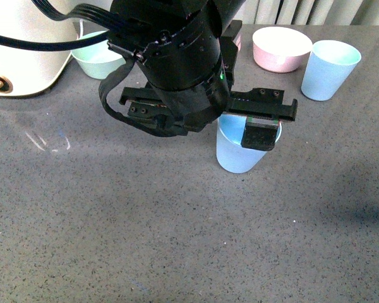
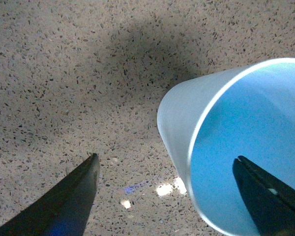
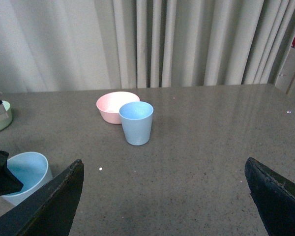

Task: Stack blue cups with both arms

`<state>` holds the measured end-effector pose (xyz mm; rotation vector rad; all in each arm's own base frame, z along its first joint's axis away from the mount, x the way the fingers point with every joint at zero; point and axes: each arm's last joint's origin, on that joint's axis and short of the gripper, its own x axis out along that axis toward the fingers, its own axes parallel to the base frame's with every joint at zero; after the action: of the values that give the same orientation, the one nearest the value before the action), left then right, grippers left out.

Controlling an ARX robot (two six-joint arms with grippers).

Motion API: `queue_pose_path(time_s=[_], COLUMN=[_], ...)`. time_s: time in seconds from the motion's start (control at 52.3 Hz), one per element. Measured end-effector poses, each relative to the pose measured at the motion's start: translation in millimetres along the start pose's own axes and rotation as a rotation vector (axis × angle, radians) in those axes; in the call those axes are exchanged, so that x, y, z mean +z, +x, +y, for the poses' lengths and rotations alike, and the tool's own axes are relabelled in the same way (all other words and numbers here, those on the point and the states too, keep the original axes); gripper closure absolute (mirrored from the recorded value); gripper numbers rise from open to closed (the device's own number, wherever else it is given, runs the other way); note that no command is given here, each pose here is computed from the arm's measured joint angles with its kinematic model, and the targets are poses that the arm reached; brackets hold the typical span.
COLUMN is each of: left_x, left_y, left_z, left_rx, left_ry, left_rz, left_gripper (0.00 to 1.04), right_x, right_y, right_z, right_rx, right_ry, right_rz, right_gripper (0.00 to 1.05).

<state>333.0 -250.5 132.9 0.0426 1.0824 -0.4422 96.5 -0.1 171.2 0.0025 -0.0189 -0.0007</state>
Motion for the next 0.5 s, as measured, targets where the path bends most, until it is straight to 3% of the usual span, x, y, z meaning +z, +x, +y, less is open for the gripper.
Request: queue_pose_path(time_s=[0.076,0.344,0.497], left_x=[2,11,18], left_y=[-4,-19,-46], left_z=[0,4,14], left_rx=[-0.005,-0.042,-0.088], left_ry=[-0.005,-0.046,-0.086], left_rz=[-0.009,-0.045,-0.129], left_gripper=[0.07,0.09,0.09], right_x=[0,0,0], right_y=[0,0,0], right_z=[0,0,0], right_rx=[0.000,0.000,0.000], right_ry=[0.000,0.000,0.000], right_rz=[0.000,0.000,0.000], right_gripper=[0.09,0.09,0.09])
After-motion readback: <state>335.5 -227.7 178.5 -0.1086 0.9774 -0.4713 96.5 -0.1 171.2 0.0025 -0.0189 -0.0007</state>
